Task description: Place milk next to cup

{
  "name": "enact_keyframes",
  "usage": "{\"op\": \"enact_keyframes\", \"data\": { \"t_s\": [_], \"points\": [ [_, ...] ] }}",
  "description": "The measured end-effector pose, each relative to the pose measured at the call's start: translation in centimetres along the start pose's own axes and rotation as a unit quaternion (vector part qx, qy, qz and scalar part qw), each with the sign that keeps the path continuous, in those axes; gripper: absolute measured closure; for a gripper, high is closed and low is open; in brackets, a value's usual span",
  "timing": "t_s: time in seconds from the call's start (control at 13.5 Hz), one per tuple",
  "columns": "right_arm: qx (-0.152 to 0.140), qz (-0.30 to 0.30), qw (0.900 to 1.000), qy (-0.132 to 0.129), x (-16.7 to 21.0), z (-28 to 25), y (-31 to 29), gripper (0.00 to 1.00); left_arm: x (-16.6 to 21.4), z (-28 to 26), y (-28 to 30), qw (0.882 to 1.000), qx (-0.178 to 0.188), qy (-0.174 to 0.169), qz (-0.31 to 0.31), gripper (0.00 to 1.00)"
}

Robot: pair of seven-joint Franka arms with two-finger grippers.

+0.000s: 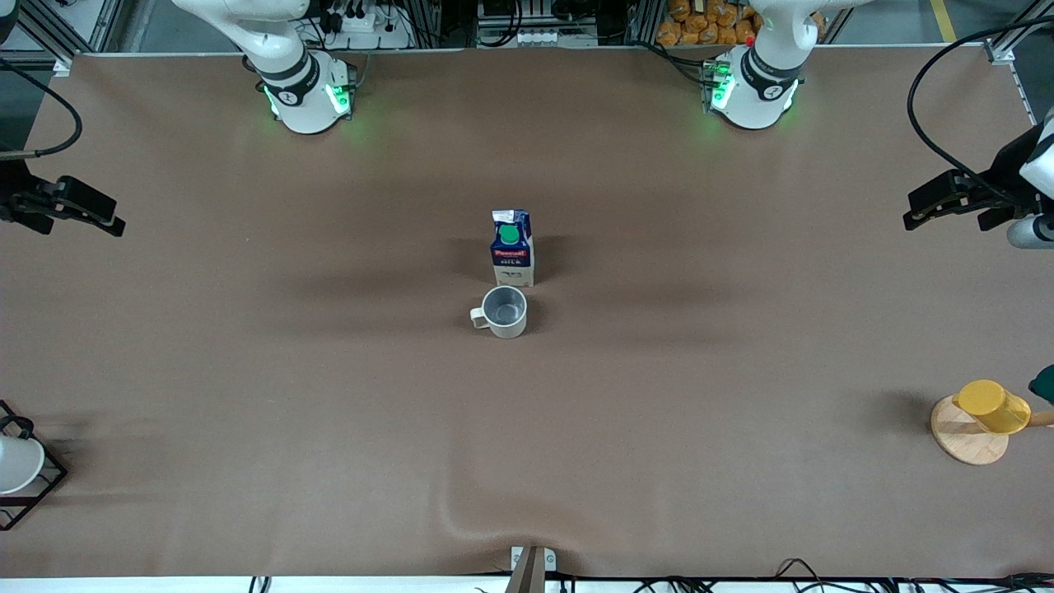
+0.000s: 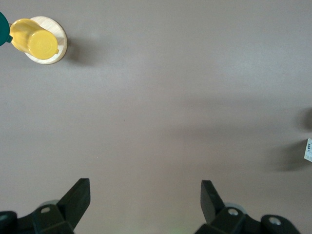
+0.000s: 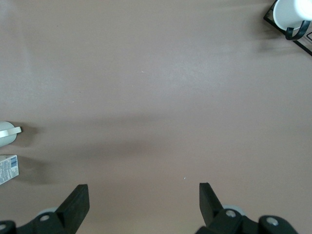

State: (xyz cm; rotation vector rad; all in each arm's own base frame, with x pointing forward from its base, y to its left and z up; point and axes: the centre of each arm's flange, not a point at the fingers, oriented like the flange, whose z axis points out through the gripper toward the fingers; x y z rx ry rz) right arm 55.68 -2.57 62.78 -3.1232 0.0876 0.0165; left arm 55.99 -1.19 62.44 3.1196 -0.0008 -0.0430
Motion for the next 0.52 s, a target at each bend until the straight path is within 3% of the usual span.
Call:
{"op": "enact_keyframes", "data": {
  "t_s": [0.52],
  "points": [
    [0.0, 0.001, 1.0, 0.0, 0.0, 0.0, 0.08, 0.0, -0.03, 0.22, 0.88, 1.0, 0.003, -0.002, 0.008, 0.0]
  ]
}}
